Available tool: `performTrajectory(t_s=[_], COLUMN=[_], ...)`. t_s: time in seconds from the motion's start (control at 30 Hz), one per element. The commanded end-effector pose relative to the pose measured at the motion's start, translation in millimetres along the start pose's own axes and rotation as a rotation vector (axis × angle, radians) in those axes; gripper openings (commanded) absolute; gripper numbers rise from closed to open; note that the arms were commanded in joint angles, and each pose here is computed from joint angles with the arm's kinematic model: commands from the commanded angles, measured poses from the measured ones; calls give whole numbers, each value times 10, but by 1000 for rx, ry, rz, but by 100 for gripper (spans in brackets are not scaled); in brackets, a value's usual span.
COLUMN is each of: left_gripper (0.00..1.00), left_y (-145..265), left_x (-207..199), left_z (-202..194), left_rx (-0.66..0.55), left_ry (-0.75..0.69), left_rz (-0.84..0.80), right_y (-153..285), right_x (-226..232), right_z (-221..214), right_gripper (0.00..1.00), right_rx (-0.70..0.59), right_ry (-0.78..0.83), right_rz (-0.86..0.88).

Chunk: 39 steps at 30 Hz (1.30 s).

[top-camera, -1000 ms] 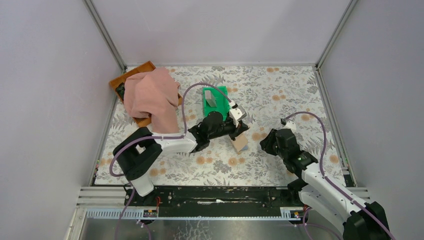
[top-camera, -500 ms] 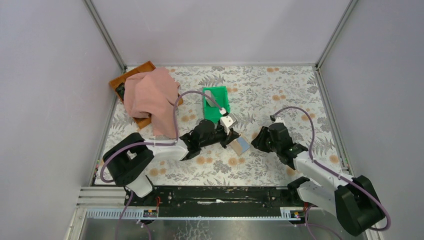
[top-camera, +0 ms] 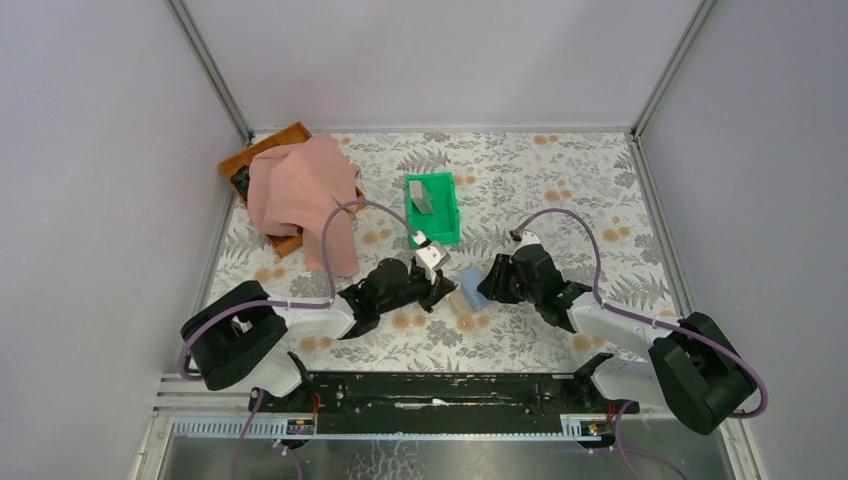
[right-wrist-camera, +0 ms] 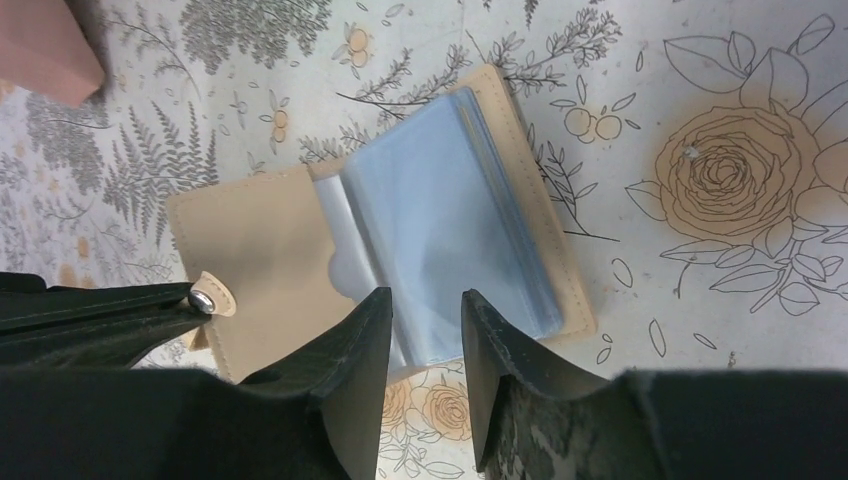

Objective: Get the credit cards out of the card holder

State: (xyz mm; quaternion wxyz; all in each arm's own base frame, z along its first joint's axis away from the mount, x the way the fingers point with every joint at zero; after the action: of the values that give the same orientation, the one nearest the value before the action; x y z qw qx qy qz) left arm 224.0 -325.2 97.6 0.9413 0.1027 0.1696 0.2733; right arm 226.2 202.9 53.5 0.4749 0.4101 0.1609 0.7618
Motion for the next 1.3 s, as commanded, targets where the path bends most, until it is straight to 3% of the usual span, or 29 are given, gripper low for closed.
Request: performTrajectory(t_s=[0.0,0.4,0.5,0.73,1.27], left_gripper=[0,0,0,0,0], left_y=[99,15,-29,-46,-46], left_x=[111,424,466,564,568], left_z=[-37,-404,-539,-705,-669], left_rx=[-39,125,165,189,170], left_ry=[80,134,135,136,130], left_rz=[91,286,303,348,347], right_y=[-46,-73,-113,-141,-135], right_x=[145,66,2,-90,-217], right_z=[191,267,195,166,101], right_gripper=[39,41,49,53,53], right_rx=[-54,-46,-18,-18,-7], right_ry=[26,95,104,106,110], right_rz=[37,-30,-51,-91,-145])
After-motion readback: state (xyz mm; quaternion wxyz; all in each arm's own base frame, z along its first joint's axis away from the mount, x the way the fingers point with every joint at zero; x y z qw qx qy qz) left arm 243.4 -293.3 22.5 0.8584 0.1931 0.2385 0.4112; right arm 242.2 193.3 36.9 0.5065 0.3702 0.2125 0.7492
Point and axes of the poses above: each gripper's point midway between its finger pads, its own y axis back along the fingers, its own x axis along the line the jaws close on, z = x × y, the point moved 1 cm from there along y, back along the fingers, and after that the axes turned 5 degrees about y, right-handed, at the moved point
